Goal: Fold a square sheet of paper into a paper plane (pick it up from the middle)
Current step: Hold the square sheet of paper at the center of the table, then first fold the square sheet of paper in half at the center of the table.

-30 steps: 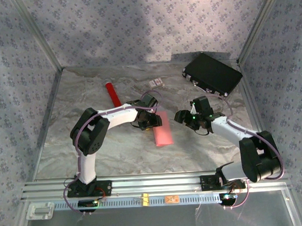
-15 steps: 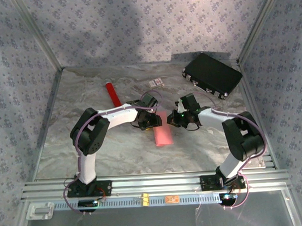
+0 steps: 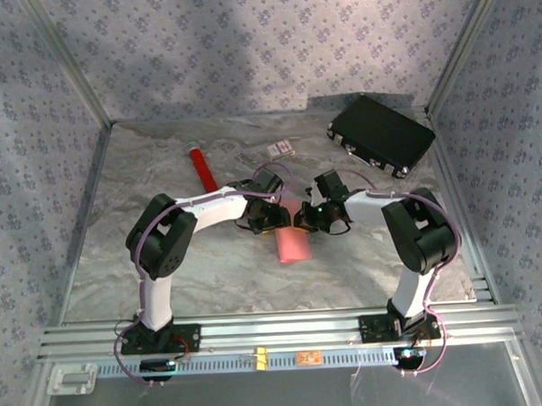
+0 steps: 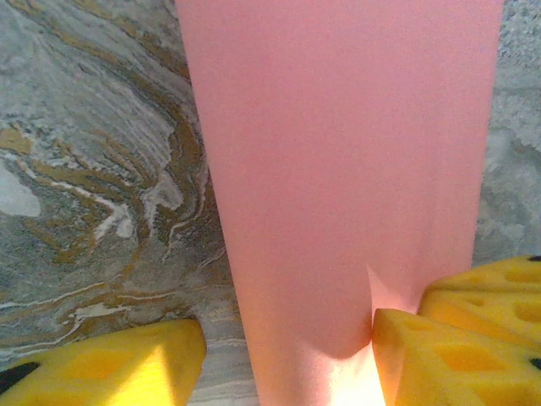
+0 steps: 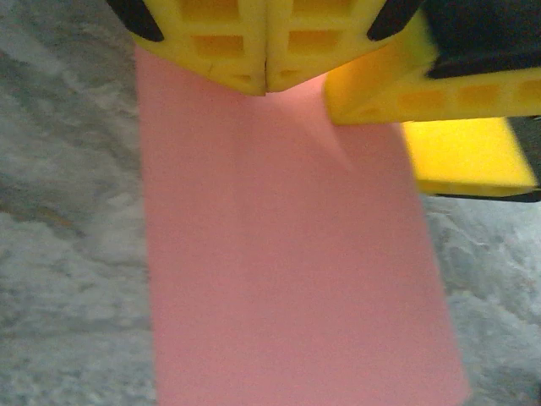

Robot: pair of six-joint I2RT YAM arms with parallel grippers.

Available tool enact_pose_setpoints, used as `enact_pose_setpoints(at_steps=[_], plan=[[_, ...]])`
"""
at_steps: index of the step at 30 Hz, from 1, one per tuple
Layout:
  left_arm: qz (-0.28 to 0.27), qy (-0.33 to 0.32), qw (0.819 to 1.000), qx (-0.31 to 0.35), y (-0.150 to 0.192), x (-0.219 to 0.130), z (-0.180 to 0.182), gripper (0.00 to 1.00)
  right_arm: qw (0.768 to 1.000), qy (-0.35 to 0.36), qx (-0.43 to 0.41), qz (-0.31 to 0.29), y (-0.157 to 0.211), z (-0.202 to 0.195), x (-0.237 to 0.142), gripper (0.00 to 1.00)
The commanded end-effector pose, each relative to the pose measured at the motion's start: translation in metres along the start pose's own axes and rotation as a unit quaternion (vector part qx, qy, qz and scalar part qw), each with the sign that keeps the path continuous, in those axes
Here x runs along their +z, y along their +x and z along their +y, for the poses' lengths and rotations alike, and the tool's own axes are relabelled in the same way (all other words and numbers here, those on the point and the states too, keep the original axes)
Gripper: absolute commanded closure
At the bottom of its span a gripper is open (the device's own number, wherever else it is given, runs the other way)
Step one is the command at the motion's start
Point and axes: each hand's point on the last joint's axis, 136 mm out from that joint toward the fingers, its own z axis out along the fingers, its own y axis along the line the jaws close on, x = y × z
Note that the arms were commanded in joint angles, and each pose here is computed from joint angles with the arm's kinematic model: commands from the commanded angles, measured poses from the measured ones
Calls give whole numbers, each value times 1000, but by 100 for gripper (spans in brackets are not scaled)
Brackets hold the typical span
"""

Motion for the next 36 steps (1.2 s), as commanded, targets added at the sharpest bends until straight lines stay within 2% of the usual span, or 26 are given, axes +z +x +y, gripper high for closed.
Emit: enact_pose_setpoints(at_steps=[1, 8, 13, 16, 18, 20, 23, 27, 30, 36], plan=[[57, -95, 994, -3, 37, 46, 61, 41, 999, 43, 15, 24, 18, -30, 8, 99], [41, -72, 997, -1, 29, 34, 46, 40, 996, 79, 31, 30, 29, -55, 12, 100], [-18, -8, 1000, 0, 4, -11, 12, 33, 996, 80, 7, 36, 26, -53, 11, 100], [-66, 52, 996, -6, -11, -44, -7, 27, 996, 79, 5, 34, 24, -52, 10, 100], [-84, 99, 991, -15, -18, -59, -16, 28, 996, 80, 6, 34, 23, -52, 10, 100], [-89, 165, 982, -30, -22, -69, -26, 35, 996, 80, 7, 32, 21, -52, 9, 100], [-79, 244, 965, -49, -21, -73, -38, 55, 996, 81, 8, 31, 21, -52, 9, 100], [-55, 300, 951, -46, -15, -69, -53, 83, 996, 85, 12, 30, 21, -54, 9, 100], [-43, 326, 943, -56, -13, -62, -58, 100, 996, 86, 13, 31, 23, -55, 10, 100], [-18, 321, 945, -64, -6, -42, -54, 100, 996, 88, 13, 30, 23, -55, 9, 100]])
